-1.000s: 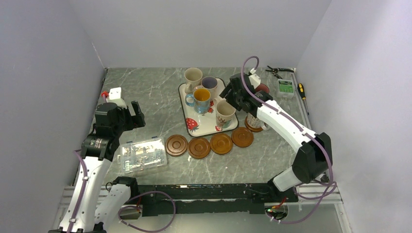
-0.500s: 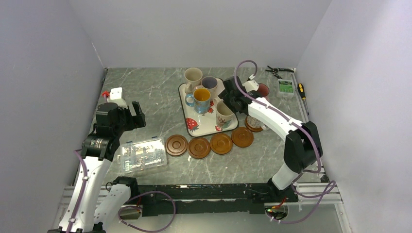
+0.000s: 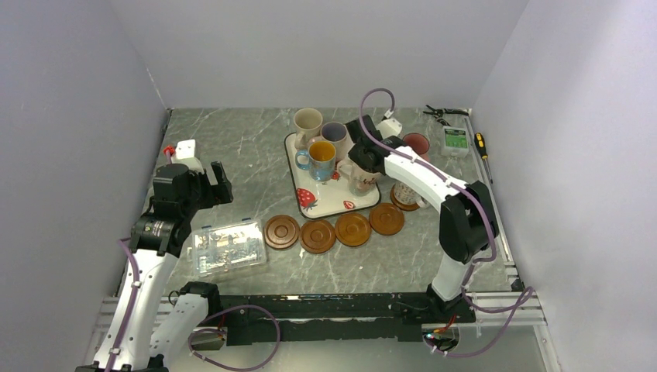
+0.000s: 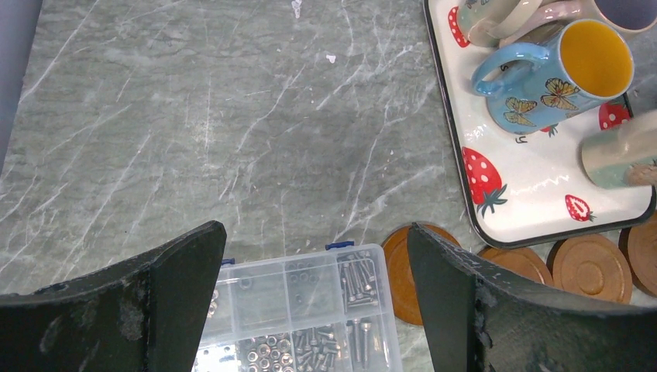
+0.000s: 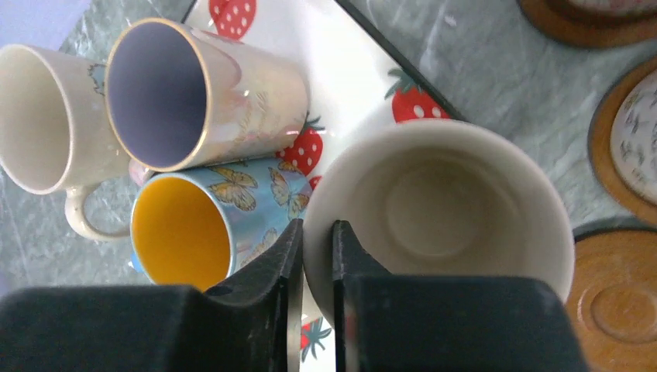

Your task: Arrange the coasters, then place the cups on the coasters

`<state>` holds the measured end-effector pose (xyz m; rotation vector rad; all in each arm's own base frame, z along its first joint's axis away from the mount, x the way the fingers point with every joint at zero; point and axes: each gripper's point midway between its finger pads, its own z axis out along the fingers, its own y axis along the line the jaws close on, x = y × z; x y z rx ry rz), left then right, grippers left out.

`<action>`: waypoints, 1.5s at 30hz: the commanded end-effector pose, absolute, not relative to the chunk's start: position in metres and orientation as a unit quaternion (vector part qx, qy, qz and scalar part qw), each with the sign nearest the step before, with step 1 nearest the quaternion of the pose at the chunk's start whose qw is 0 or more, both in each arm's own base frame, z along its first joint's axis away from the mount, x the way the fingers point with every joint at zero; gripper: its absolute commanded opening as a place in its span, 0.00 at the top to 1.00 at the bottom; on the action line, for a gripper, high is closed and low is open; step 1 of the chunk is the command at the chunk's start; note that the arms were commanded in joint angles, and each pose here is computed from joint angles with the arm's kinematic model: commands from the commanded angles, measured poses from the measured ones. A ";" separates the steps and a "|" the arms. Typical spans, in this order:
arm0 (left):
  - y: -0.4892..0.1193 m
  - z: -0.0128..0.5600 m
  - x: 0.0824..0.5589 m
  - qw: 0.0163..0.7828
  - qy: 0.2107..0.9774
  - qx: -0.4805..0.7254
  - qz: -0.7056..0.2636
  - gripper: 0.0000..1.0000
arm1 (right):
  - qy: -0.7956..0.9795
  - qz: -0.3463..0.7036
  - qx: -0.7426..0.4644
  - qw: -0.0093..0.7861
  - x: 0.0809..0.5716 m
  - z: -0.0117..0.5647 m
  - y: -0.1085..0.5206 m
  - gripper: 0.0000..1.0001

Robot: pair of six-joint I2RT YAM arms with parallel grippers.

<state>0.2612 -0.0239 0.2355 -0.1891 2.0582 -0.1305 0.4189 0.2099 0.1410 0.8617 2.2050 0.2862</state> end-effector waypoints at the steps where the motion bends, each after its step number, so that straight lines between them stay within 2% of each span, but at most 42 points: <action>1: -0.027 0.245 0.264 0.522 0.848 -0.074 -0.061 0.06 | 0.862 0.141 0.271 0.404 0.433 0.171 0.222 0.93; 4: -0.027 0.245 0.264 0.521 0.848 -0.073 -0.062 0.06 | 0.877 0.166 0.187 0.410 0.431 0.177 0.236 1.00; 12: -0.028 0.243 0.265 0.518 0.850 -0.072 -0.062 0.06 | 0.903 0.152 -0.058 0.398 0.413 0.175 0.253 1.00; 18: -0.028 0.242 0.266 0.515 0.852 -0.072 -0.063 0.06 | 0.895 0.129 -0.230 0.359 0.388 0.166 0.251 1.00; 22: -0.028 0.241 0.266 0.513 0.853 -0.072 -0.061 0.06 | 0.896 0.107 -0.289 0.320 0.377 0.146 0.244 1.00; 24: -0.028 0.240 0.267 0.512 0.854 -0.073 -0.061 0.06 | 0.900 0.091 -0.290 0.312 0.376 0.141 0.237 0.97; 26: -0.028 0.240 0.267 0.511 0.854 -0.073 -0.060 0.06 | 0.903 0.086 -0.277 0.316 0.375 0.143 0.234 0.83; 28: -0.028 0.239 0.267 0.510 0.855 -0.073 -0.061 0.06 | 0.904 0.085 -0.260 0.328 0.374 0.150 0.232 0.63; 29: -0.028 0.239 0.267 0.509 0.855 -0.072 -0.061 0.06 | 0.904 0.089 -0.250 0.334 0.373 0.156 0.233 0.58; 31: -0.029 0.239 0.268 0.509 0.856 -0.071 -0.063 0.06 | 0.905 0.091 -0.227 0.348 0.371 0.167 0.235 0.48; 34: -0.031 0.238 0.268 0.506 0.857 -0.068 -0.066 0.06 | 0.914 0.071 -0.173 0.360 0.370 0.179 0.234 0.41; 35: -0.031 0.238 0.268 0.506 0.857 -0.068 -0.067 0.06 | 0.918 0.058 -0.150 0.363 0.371 0.183 0.233 0.34; 38: -0.031 0.238 0.268 0.506 0.857 -0.069 -0.066 0.06 | 0.926 0.010 -0.076 0.369 0.374 0.187 0.228 0.30; 45: -0.032 0.238 0.268 0.506 0.857 -0.068 -0.069 0.06 | 0.925 -0.091 0.054 0.365 0.387 0.173 0.207 0.35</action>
